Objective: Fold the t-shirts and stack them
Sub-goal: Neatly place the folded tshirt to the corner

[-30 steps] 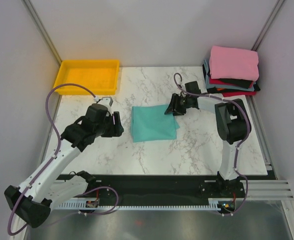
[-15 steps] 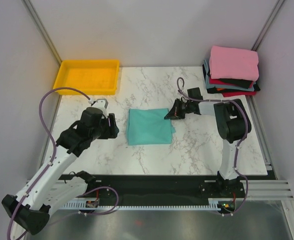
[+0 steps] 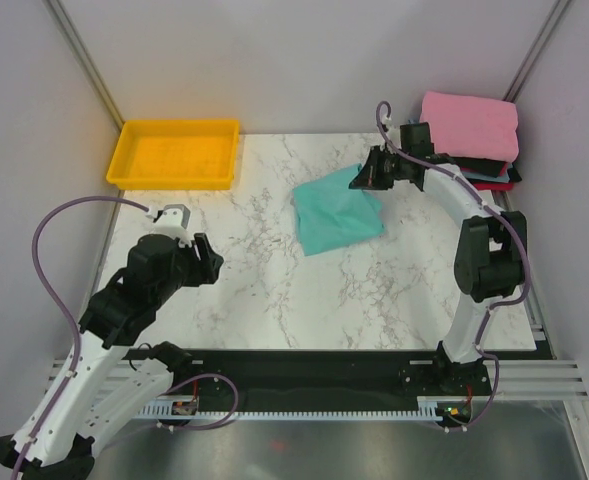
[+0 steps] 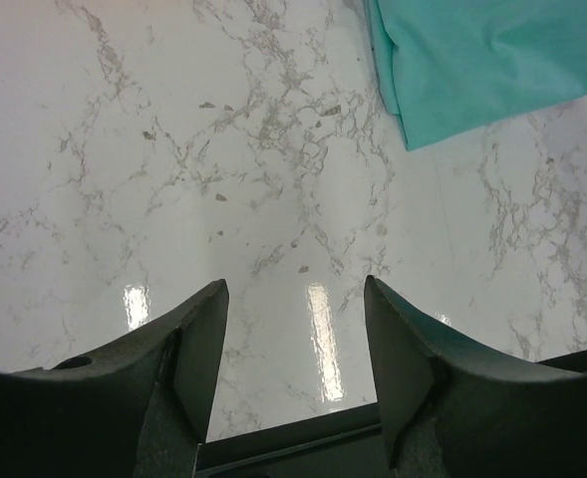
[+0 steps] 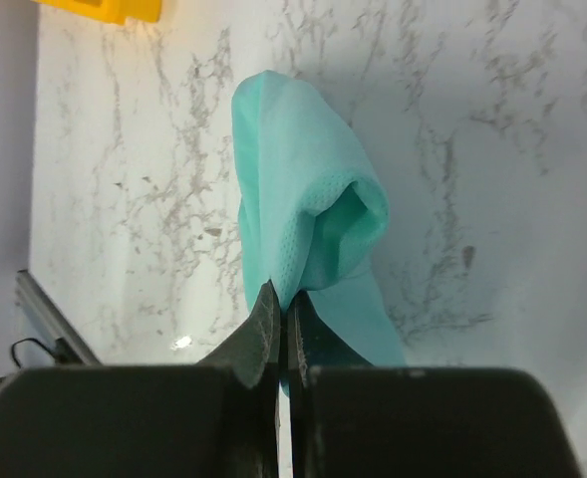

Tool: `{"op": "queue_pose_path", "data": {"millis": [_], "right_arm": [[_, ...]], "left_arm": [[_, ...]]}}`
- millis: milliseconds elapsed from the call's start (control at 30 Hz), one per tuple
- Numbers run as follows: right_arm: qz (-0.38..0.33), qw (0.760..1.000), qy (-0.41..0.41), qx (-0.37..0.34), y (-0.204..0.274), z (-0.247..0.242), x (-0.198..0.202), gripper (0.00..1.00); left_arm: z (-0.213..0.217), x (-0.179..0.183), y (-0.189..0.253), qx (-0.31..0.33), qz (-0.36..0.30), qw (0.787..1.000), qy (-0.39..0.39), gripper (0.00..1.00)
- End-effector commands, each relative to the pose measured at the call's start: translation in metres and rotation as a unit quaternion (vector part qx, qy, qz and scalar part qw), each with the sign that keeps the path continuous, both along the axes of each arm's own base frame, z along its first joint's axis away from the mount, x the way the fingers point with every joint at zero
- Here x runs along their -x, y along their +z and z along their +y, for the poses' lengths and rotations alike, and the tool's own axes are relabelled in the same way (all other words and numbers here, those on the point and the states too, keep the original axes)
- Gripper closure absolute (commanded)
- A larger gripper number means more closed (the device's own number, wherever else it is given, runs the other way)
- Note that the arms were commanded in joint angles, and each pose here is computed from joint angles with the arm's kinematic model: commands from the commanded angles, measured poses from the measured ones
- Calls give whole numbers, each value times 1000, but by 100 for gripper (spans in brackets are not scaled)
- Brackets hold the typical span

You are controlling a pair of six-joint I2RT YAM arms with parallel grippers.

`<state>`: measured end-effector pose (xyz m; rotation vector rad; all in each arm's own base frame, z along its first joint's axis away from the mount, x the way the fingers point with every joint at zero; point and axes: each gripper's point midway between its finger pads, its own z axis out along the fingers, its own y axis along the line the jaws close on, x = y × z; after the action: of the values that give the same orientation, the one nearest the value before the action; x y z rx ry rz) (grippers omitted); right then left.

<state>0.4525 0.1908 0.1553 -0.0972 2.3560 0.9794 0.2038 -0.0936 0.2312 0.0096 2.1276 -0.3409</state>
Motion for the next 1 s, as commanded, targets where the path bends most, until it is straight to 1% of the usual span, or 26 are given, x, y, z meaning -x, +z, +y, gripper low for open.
{"op": "queue_pose_path", "data": {"millis": [0, 33, 100, 133, 200, 233, 300, 333, 400, 433, 467, 500, 567, 600, 633, 700, 733, 967], "right_arm": [[-35, 996, -4, 87, 25, -29, -2, 100], [-54, 992, -19, 109, 37, -37, -14, 100], [-57, 990, -22, 130, 43, -49, -16, 100], [-69, 989, -27, 130, 53, -52, -24, 100], [-70, 988, -38, 132, 58, -67, -31, 100], [-84, 987, -44, 131, 71, -71, -37, 100], [-98, 984, -53, 138, 81, -84, -45, 100], [-121, 981, -57, 141, 98, -86, -51, 100], [-130, 978, -58, 150, 104, -97, -59, 100], [-151, 975, -67, 150, 122, -104, -67, 100], [-154, 974, -67, 152, 126, -108, -69, 100], [-172, 970, -68, 155, 138, -111, -77, 100], [-181, 969, -66, 155, 145, -115, -81, 100], [-177, 969, -75, 157, 141, -130, -89, 100], [-197, 965, -74, 153, 157, -131, -93, 100], [-190, 966, -80, 159, 153, -143, -99, 100], [-203, 962, -85, 160, 164, -146, -101, 100], [-235, 951, -119, 161, 190, -179, -108, 100]], "left_arm": [[2, -5, 3, -9, -19, 1000, 0, 35], [1, -5, 1, -9, -17, 1000, -4, 35], [0, -6, 0, -10, -13, 1000, -5, 36], [0, -6, -1, -11, -11, 1000, -6, 36], [-1, -6, -2, -12, -9, 1000, -6, 36], [-1, -7, -3, -12, -8, 1000, -6, 36], [-2, -7, -4, -12, -6, 1000, -8, 36], [-2, -7, -4, -12, -5, 1000, -8, 36], [-3, -7, -7, -13, -2, 1000, -10, 36], [-4, -7, -6, -12, -2, 1000, -12, 36], [-4, -7, -7, -13, 1, 1000, -12, 36], [-5, -8, -8, -13, 2, 1000, -15, 36], [-6, -9, -9, -15, 5, 1000, -16, 36], [-6, -9, -10, -16, 7, 1000, -17, 37], [-7, -9, -11, -16, 9, 1000, -18, 36], [-7, -10, -12, -17, 11, 1000, -18, 37], [-7, -10, -12, -18, 11, 1000, -17, 37], [-8, -11, -14, -19, 14, 1000, -18, 37]]}}
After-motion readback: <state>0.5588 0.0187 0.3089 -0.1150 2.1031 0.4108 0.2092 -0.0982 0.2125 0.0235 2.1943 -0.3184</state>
